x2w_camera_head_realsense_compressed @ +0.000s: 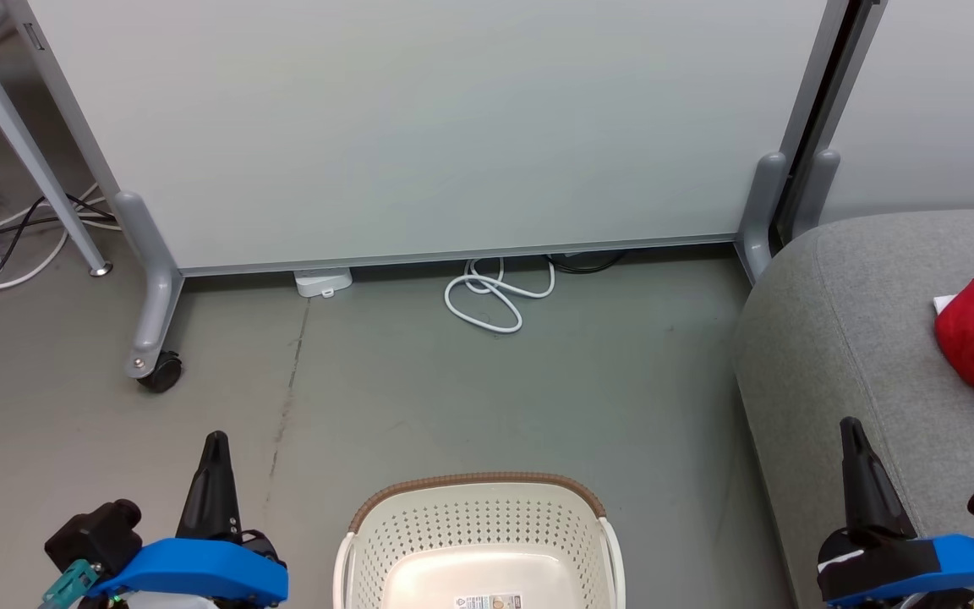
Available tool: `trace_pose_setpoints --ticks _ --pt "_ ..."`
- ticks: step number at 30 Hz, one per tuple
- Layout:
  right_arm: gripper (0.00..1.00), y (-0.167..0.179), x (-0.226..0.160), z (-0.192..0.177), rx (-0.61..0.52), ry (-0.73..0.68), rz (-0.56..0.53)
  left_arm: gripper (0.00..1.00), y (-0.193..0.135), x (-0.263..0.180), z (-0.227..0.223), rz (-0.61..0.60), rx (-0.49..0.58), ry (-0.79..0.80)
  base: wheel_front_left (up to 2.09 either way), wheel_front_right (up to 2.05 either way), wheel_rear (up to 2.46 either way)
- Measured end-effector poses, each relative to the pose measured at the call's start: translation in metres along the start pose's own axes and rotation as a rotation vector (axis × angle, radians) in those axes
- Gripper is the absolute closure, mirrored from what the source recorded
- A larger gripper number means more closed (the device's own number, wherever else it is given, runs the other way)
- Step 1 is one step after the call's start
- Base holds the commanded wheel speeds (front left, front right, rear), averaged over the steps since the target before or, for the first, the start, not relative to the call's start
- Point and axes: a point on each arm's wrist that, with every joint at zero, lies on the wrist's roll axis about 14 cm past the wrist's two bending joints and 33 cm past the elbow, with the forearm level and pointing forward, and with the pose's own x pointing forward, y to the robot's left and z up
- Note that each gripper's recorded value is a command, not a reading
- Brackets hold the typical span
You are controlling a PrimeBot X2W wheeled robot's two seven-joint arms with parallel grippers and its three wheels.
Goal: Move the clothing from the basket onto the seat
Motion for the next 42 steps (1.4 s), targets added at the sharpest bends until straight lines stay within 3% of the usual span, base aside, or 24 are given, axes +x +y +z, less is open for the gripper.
trace_pose_setpoints --ticks 23,42 --pt "1.00 -0.007 0.004 0.001 0.324 0.016 -0.044 1.00 0.003 0.008 0.004 0.022 -0.346 0.017 0.00 0.00 0.00" --pt "1.00 -0.010 0.006 0.002 0.531 0.022 -0.055 1.00 0.000 0.014 0.009 0.008 -0.565 0.021 0.00 0.00 0.00"
